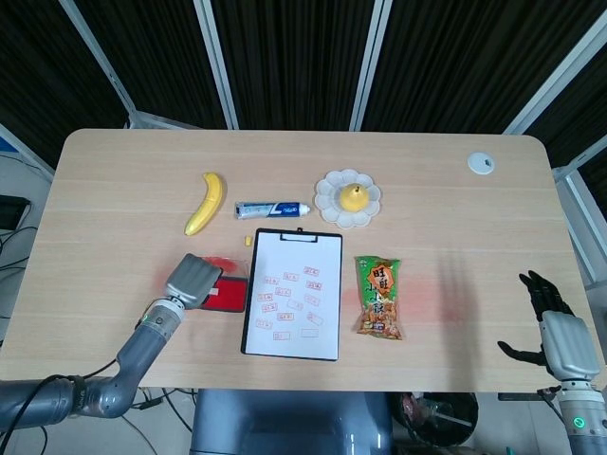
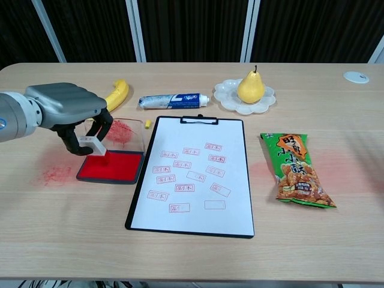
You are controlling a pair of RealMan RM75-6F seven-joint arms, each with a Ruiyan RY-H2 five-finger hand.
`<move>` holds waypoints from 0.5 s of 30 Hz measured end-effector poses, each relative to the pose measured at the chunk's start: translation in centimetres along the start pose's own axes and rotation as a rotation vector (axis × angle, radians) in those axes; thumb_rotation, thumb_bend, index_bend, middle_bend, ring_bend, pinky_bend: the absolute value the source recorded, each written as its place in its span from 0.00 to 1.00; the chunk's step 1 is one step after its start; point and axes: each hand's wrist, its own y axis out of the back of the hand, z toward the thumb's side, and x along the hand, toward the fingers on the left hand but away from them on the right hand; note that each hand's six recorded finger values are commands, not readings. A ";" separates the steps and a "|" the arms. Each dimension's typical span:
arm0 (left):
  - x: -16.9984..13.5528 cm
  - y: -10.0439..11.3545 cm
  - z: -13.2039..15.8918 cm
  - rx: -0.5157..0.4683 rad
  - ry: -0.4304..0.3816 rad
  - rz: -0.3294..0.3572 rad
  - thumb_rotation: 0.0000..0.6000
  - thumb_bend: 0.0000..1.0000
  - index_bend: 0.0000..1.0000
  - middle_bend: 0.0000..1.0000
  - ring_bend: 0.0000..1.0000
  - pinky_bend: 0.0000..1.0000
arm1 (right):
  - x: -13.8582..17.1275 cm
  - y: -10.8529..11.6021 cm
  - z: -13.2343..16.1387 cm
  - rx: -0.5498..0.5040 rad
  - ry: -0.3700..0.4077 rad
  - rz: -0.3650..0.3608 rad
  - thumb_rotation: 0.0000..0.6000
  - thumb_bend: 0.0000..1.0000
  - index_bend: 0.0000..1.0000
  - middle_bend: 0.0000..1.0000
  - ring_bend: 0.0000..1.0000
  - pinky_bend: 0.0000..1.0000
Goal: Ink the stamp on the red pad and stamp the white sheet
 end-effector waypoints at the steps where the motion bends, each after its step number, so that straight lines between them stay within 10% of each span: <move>1: 0.1 -0.1 0.1 0.003 -0.001 -0.004 1.00 0.63 0.79 0.84 0.88 1.00 | 0.0 0.0 0.0 0.001 0.001 0.000 1.00 0.03 0.06 0.00 0.00 0.22; 15: 0.9 -1.1 0.8 0.040 0.001 -0.048 1.00 0.63 0.79 0.84 0.88 1.00 | 0.0 0.0 0.0 -0.009 -0.005 0.008 1.00 0.03 0.06 0.00 0.00 0.22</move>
